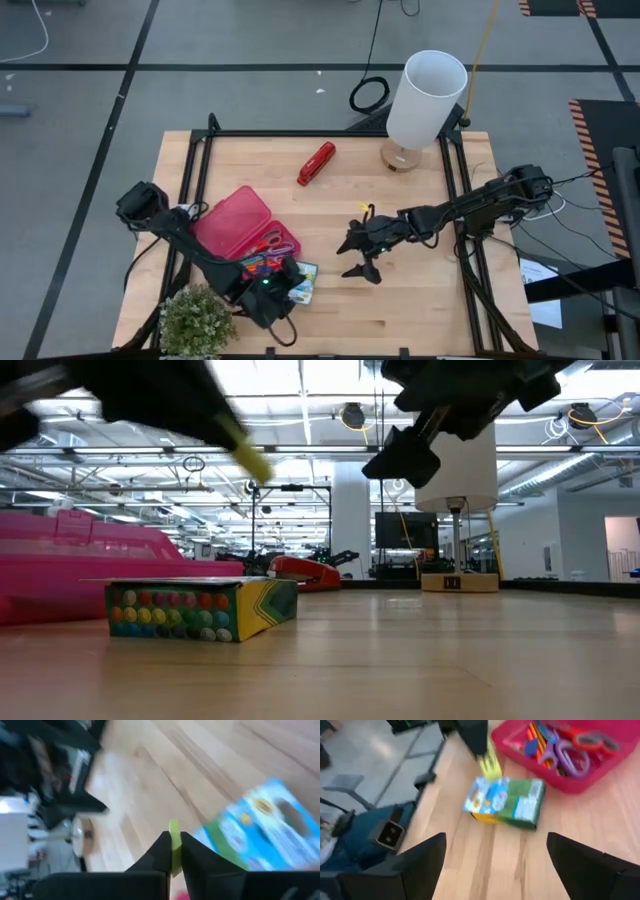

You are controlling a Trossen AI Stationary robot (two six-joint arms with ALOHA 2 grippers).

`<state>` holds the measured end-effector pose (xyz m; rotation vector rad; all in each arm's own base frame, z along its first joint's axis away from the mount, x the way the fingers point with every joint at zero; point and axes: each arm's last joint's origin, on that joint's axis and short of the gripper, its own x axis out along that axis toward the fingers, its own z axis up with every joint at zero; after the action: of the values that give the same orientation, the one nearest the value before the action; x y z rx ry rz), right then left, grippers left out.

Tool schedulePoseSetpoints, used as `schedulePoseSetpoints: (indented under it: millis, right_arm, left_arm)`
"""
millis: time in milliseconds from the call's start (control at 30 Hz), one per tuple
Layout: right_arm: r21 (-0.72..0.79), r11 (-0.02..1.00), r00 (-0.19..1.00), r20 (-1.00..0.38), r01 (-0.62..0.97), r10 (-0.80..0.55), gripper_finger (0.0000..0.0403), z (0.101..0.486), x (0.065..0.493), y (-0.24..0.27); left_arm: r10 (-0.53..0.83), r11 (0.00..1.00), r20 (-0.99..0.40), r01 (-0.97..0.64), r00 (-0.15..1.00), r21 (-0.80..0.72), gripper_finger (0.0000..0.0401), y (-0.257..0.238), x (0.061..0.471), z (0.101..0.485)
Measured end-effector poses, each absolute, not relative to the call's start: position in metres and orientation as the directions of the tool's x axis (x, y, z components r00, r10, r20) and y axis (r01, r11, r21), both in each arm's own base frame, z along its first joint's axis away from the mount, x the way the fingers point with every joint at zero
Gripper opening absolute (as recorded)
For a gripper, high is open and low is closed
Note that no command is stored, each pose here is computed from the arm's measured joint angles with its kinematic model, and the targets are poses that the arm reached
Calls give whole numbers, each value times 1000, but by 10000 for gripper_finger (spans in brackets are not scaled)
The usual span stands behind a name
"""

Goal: Pack school essentials
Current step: Put the yellow eraser into the red supply box

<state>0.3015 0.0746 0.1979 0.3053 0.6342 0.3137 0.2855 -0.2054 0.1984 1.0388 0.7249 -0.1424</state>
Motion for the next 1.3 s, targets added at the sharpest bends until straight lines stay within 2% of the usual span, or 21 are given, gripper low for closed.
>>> schedulePoseSetpoints:
  millis: [167, 367, 500, 700, 933, 1133, 1300]
  right_arm:
    - [354, 918, 746, -561, -177, 360, 340, 195, 299, 75]
    - [346, 920, 745, -561, -185, 361, 340, 195, 298, 75]
    - [342, 920, 749, -555, -191, 362, 340, 196, 299, 76]
    - [337, 921, 752, -551, -196, 362, 340, 196, 299, 76]
    - [342, 920, 751, -553, -191, 361, 340, 196, 299, 76]
    - [340, 920, 751, -553, -192, 362, 340, 196, 299, 76]
    - [341, 920, 750, -553, -193, 362, 340, 196, 299, 76]
  left_arm:
    - [275, 564, -673, 452, 687, 691, 42, -211, 259, 194]
    - [326, 620, -714, 430, 620, 657, 20, -208, 228, 207]
    - [380, 651, -753, 423, 537, 631, 27, -200, 212, 209]
    - [371, 683, -813, 461, 450, 566, 47, -189, 209, 191]
    - [352, 693, -818, 460, 455, 554, 50, -184, 214, 184]
    - [309, 704, -863, 514, 399, 490, 52, -180, 217, 182]
    - [298, 695, -875, 542, 381, 472, 87, -179, 217, 181]
